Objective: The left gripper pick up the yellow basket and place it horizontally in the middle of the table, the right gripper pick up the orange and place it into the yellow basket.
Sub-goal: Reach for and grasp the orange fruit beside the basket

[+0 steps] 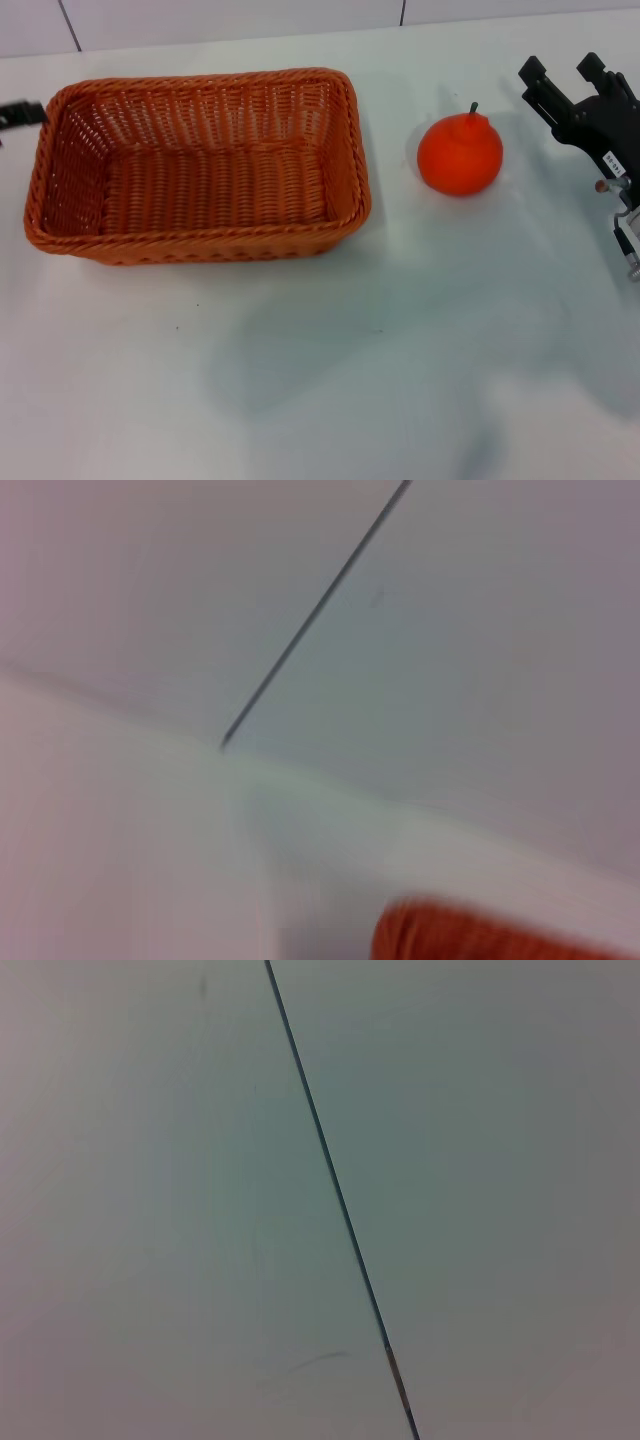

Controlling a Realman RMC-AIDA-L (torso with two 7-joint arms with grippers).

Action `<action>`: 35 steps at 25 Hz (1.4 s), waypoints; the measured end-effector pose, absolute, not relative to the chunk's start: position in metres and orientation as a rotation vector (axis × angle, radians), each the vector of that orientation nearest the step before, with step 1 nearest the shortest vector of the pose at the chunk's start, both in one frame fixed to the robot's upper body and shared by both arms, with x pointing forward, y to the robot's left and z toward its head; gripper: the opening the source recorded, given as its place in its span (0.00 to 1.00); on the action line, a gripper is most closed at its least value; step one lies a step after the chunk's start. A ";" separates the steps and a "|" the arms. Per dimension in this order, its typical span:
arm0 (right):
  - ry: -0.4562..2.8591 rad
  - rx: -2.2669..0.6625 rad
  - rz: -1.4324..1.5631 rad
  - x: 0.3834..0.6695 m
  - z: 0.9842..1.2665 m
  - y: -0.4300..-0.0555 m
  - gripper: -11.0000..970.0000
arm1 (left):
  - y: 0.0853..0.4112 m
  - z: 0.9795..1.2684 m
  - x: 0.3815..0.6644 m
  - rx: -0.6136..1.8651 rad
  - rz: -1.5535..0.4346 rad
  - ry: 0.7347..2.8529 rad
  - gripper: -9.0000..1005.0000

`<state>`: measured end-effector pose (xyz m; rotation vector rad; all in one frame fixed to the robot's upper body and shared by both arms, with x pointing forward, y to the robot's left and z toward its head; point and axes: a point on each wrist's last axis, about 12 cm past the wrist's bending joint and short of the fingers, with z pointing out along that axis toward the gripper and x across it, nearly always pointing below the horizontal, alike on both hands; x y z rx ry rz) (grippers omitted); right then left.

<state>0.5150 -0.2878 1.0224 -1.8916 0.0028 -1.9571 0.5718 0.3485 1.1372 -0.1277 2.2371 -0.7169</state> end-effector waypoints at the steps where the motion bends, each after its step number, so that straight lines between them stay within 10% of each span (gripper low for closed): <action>1: 0.002 -1.892 -1.957 0.515 1.022 -0.288 0.96 | 0.351 1.144 0.571 -0.116 -0.717 2.191 0.82; 17: -0.185 -1.947 -1.844 0.517 1.016 -0.273 0.96 | 0.356 1.134 0.533 0.021 -0.771 1.314 0.83; 35: -0.218 -2.109 -1.697 0.534 1.005 -0.266 0.96 | 0.344 1.108 0.521 -0.004 -0.751 1.258 0.83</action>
